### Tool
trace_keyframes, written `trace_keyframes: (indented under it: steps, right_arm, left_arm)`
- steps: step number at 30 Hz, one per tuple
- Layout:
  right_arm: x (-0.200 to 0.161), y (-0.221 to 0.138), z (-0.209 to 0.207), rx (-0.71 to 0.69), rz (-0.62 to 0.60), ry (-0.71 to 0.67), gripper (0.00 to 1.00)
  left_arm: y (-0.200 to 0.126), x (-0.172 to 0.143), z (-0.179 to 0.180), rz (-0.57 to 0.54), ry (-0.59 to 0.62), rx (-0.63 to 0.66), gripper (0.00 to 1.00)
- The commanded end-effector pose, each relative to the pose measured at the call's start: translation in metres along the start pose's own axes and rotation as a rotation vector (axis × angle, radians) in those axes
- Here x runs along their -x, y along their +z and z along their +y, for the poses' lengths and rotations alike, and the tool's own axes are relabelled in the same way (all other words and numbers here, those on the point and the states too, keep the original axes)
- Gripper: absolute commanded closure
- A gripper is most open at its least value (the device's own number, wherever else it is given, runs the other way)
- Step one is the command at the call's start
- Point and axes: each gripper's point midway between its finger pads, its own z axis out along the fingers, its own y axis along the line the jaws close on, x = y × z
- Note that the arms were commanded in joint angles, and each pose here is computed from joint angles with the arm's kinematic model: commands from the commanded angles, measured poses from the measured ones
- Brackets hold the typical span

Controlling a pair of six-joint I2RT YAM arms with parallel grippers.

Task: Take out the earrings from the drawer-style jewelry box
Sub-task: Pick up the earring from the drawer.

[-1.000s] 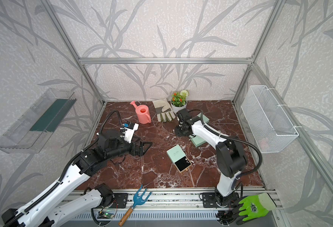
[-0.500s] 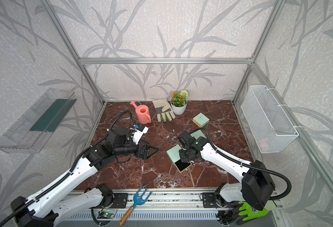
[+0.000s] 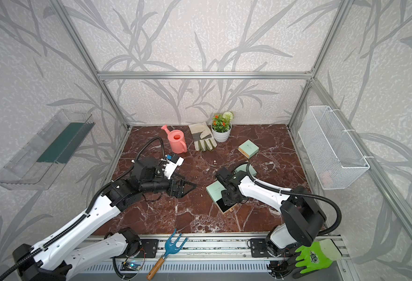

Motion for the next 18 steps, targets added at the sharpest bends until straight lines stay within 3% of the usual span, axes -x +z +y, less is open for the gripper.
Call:
trace_keyframes:
  steps: [1,18]
  right_arm:
    - [0.002,0.002,-0.001,-0.013,-0.005,-0.009,0.76]
    - [0.003,0.014,-0.004,-0.069,0.01,-0.031,0.78]
  left_arm:
    - [-0.003,0.003,-0.002,-0.013,0.037,0.001,0.01]
    - [-0.003,0.003,-0.001,-0.013,0.038,0.005,0.01]
